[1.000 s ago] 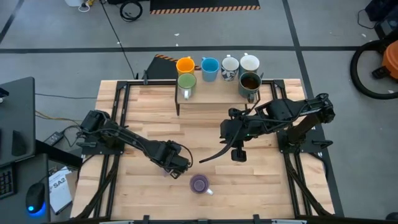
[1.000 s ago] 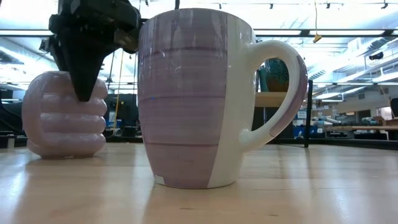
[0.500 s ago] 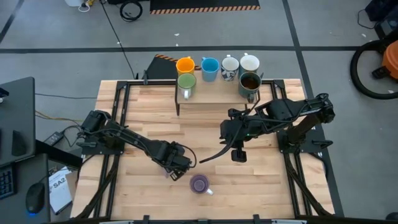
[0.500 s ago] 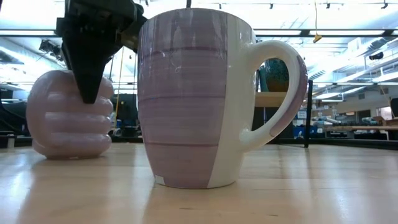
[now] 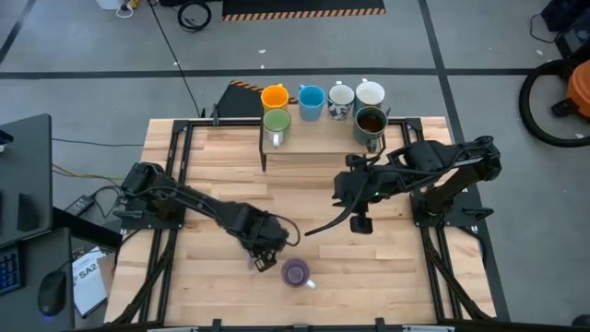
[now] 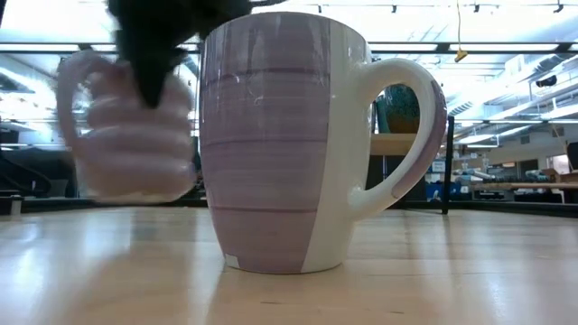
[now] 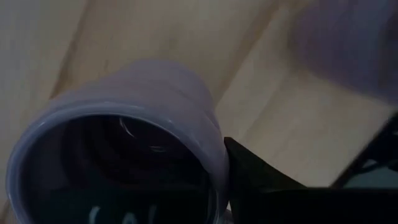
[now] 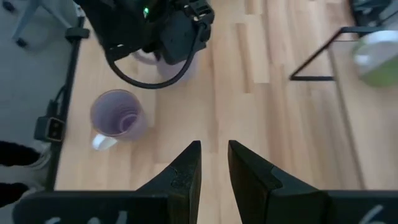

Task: Place coffee mugs
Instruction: Put the purple mug on the shelf

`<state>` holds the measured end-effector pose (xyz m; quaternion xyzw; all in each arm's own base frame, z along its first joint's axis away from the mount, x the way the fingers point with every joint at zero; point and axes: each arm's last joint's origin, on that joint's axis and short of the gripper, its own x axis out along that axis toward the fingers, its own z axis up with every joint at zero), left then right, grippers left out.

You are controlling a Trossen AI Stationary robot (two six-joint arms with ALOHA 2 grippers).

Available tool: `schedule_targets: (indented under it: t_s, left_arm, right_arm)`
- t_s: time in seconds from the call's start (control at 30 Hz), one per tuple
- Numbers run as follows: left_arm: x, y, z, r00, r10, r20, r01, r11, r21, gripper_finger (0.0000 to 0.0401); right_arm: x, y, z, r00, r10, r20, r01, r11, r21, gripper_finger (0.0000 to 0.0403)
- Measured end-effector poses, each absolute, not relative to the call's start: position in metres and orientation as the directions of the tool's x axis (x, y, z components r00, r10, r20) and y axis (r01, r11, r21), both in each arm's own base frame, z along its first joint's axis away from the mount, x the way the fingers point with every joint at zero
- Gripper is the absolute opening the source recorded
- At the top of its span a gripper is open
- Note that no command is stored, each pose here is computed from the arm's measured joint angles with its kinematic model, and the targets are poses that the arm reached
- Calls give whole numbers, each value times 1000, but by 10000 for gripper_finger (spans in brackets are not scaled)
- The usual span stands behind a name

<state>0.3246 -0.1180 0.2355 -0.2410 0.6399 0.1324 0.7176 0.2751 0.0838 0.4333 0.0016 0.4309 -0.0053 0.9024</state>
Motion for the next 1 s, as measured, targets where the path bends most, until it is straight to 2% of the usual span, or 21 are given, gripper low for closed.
schedule_targets:
  t_s: [0.53, 1.0]
  left_arm:
    - [362, -39, 316, 333, -89, -939, -505, 824, -258, 37]
    - [409, -12, 344, 335, -63, -940, -441, 871, -216, 37]
  right_arm:
    - [246, 62, 449, 631, -84, -771, 88, 995, -37, 85]
    - [229, 57, 453, 613, -104, -783, 112, 993, -45, 85]
